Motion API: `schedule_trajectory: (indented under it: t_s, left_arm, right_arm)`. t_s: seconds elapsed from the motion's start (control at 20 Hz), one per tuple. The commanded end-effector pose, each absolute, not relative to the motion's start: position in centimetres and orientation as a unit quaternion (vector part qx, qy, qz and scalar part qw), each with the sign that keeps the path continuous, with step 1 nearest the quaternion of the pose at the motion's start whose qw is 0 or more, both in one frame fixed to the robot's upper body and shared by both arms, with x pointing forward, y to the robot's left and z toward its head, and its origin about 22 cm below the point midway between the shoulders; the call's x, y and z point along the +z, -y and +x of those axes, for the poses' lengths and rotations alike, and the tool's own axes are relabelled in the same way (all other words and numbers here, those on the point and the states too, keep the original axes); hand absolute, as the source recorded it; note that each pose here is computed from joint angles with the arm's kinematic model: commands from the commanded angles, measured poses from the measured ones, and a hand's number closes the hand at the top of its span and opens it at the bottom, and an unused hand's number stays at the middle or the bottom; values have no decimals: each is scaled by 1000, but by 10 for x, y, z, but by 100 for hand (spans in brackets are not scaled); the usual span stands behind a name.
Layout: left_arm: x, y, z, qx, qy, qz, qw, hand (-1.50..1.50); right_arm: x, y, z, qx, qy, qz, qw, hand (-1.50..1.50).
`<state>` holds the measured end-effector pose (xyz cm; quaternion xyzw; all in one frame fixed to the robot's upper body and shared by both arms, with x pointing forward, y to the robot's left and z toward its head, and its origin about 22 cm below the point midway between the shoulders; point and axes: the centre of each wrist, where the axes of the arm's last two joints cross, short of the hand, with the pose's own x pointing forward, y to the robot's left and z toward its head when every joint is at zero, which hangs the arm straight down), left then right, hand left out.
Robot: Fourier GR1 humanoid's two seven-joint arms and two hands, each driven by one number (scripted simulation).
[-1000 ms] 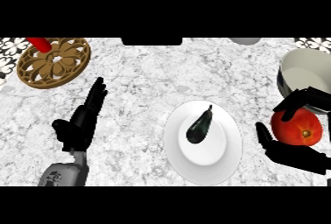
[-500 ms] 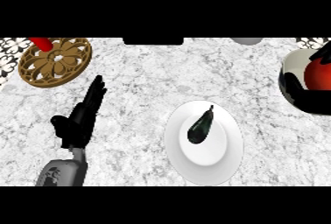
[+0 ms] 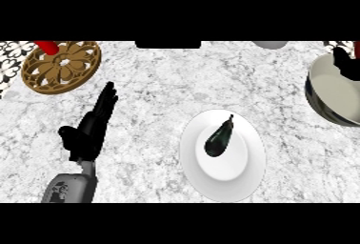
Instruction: Pick the tomato from the plate and place it in the bowl
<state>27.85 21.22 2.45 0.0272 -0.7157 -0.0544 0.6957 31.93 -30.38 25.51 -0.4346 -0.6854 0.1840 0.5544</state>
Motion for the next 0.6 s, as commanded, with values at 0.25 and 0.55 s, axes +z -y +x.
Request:
schedule_trajectory:
  t_s: [0.25, 0.55]
  left_arm:
    - [32, -202, 278, -60, 714, 25, 697, 0]
    - [48, -216, 277, -56, 716, 13, 696, 0]
  right_arm:
    - [199, 385, 355, 214, 620, -518, 549, 150]
    - [165, 419, 378, 203, 595, -541, 558, 150]
